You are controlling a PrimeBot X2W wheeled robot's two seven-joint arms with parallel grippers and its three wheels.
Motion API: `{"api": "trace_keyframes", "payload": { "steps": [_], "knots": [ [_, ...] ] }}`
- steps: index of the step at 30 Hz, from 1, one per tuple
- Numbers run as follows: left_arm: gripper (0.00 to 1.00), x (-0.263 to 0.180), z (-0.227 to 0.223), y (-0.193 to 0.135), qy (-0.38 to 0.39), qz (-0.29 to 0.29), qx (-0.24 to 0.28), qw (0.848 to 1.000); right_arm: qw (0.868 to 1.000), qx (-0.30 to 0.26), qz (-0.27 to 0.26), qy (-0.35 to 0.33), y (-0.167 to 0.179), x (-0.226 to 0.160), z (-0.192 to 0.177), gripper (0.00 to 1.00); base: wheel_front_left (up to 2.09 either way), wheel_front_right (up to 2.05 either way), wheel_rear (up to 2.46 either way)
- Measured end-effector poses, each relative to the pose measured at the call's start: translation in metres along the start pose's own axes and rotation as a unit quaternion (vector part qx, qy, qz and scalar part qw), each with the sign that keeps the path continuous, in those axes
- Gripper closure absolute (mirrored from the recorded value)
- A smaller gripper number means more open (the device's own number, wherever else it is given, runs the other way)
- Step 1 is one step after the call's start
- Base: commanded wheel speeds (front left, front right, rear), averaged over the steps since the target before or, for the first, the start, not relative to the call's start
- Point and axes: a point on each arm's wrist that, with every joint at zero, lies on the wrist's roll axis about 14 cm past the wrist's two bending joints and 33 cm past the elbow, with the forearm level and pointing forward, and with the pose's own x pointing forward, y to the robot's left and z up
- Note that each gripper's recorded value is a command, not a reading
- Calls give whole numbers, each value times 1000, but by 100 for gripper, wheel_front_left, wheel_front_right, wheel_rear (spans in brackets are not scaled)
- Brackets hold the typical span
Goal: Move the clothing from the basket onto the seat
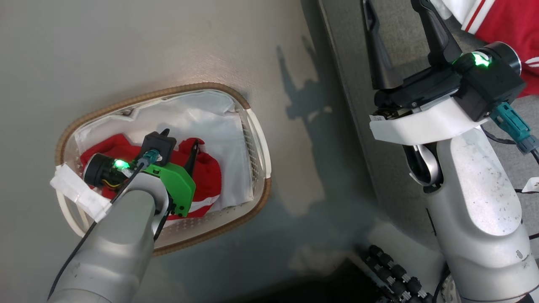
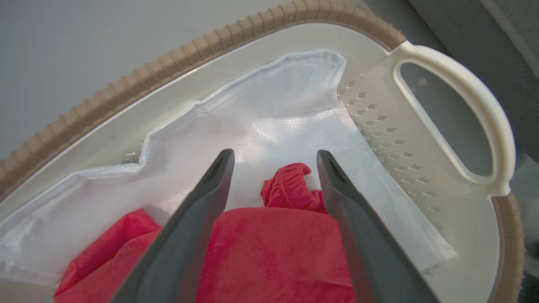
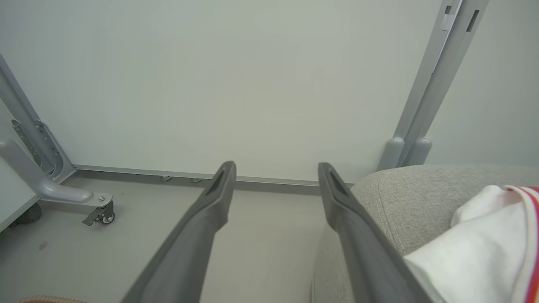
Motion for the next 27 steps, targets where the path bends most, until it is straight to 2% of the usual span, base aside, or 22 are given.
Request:
{"api": "trace_keyframes", "payload": {
  "steps": [8,14,18,19,20,27],
  "knots": [
    [0,32,-42,-10,79,-38,12,996,999,-9,-8,33,-12,-5,-33,0,0,0,0],
    [0,37,-82,-8,162,-51,31,985,998,-15,-13,52,-18,-10,-48,0,0,0,0],
    [0,36,-92,-10,184,-56,38,981,999,-17,-8,50,-16,-8,-47,0,0,0,0],
    [80,35,-93,-10,185,-57,39,980,999,-17,-7,49,-15,-8,-47,0,0,0,0],
    [100,35,-91,-10,181,-57,41,981,999,-16,-6,47,-14,-7,-45,0,0,0,0],
    [100,31,-62,-19,128,-53,23,990,999,-15,2,40,-8,-8,-31,0,0,0,0]
  ]
}}
